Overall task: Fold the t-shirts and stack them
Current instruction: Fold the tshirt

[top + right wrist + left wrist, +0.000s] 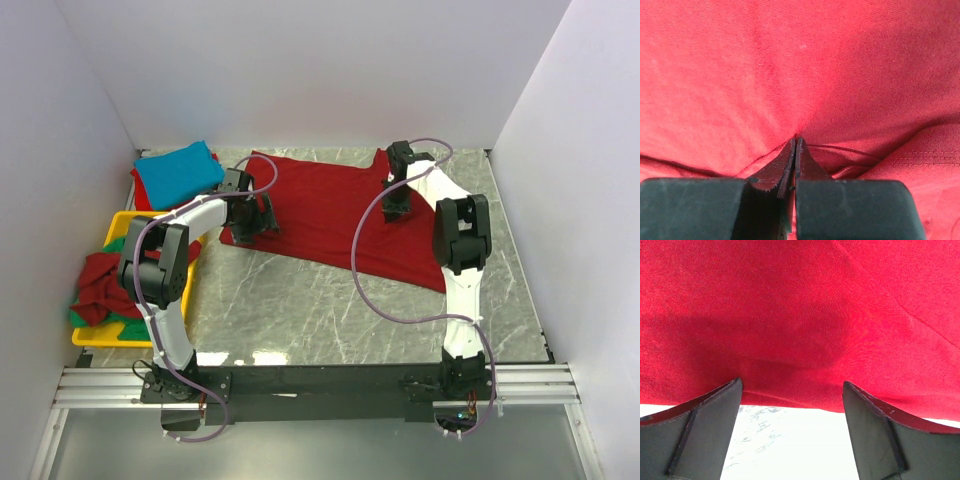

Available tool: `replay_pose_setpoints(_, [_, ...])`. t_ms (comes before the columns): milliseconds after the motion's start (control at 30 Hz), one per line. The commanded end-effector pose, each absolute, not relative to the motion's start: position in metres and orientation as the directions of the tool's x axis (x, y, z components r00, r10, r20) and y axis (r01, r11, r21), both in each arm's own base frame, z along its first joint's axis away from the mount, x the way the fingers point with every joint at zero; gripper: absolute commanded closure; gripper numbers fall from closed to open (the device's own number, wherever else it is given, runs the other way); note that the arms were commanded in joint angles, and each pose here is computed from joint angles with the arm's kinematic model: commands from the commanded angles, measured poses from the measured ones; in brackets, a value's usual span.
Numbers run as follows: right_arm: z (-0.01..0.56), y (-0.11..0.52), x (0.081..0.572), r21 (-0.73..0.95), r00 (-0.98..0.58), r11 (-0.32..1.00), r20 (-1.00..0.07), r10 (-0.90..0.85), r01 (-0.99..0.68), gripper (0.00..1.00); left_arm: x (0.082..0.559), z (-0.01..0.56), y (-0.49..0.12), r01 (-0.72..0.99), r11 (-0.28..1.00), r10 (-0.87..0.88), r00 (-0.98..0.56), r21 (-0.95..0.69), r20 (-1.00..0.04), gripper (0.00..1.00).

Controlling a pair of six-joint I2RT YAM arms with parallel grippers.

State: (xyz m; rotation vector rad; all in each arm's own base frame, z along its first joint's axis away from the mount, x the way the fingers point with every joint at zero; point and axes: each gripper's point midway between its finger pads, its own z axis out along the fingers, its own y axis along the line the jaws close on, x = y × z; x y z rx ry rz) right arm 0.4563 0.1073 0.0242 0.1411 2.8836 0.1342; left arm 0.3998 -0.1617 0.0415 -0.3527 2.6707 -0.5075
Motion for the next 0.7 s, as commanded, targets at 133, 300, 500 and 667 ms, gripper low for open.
replay_pose_setpoints(133, [0.096, 0.129, 0.488, 0.195, -0.907, 0.981, -0.409, 0.100, 0.020, 1.00, 0.405, 0.048, -0.164, -0.156, 0.904, -0.308, -0.883, -0.398, -0.355, 0.13])
replay_pose_setpoints(300, [0.095, 0.132, 0.492, 0.207, -0.912, 0.978, -0.398, 0.100, 0.016, 1.00, 0.405, 0.045, -0.164, -0.154, 0.905, -0.303, -0.888, -0.396, -0.347, 0.13])
replay_pose_setpoints(500, [0.084, 0.132, 0.490, 0.204, -0.922, 0.979, -0.375, 0.093, 0.016, 0.98, 0.403, 0.039, -0.162, -0.162, 0.913, -0.296, -0.895, -0.375, -0.333, 0.14])
replay_pose_setpoints(667, [0.089, 0.138, 0.497, 0.232, -0.910, 0.973, -0.405, 0.092, -0.005, 0.99, 0.403, 0.040, -0.161, -0.162, 0.914, -0.296, -0.894, -0.372, -0.337, 0.13])
